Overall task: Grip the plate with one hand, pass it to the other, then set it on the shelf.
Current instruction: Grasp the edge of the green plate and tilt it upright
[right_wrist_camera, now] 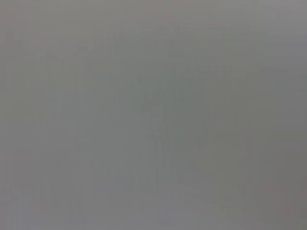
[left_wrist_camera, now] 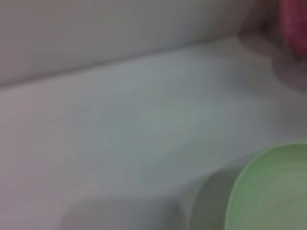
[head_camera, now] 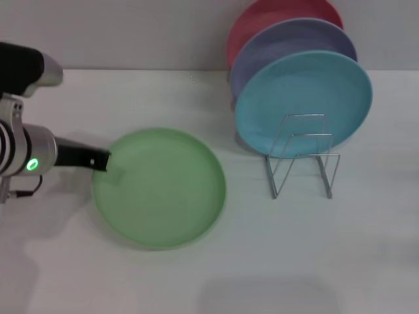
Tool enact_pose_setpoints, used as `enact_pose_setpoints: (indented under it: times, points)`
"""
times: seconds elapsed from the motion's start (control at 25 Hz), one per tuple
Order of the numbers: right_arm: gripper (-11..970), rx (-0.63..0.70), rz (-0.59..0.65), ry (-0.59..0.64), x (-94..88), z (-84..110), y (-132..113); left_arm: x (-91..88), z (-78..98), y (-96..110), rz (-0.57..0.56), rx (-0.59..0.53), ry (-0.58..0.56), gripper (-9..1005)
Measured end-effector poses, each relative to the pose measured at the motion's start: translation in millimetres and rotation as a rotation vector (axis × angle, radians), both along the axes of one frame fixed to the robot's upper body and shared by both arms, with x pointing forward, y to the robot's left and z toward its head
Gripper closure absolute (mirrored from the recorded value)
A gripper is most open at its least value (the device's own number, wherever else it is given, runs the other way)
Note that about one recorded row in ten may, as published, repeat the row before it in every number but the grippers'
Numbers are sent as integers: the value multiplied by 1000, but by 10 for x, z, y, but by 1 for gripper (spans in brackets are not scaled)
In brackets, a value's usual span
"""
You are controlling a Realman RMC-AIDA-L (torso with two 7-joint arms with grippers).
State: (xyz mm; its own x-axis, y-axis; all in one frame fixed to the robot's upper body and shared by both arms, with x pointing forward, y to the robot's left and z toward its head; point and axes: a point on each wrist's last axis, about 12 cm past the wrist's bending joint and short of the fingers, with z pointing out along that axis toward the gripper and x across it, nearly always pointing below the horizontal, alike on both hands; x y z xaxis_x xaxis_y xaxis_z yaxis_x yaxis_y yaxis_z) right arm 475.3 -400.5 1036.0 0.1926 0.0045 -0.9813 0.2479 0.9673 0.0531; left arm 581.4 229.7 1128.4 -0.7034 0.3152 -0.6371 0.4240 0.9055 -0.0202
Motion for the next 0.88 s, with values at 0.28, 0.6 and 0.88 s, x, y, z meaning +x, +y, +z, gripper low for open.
enact_pose_setpoints:
  times: [0.28, 0.6, 0.88]
  points:
    - [149, -2, 9, -23, 12, 30, 14, -1, 224, -5, -18, -6, -86, 968]
    - [152, -18, 39, -106, 9, 129, 56, -49, 477, -14, -45, -5, -195, 964]
    - [151, 53, 202, -340, 107, 455, 162, -59, 636, 73, 12, -27, -431, 962]
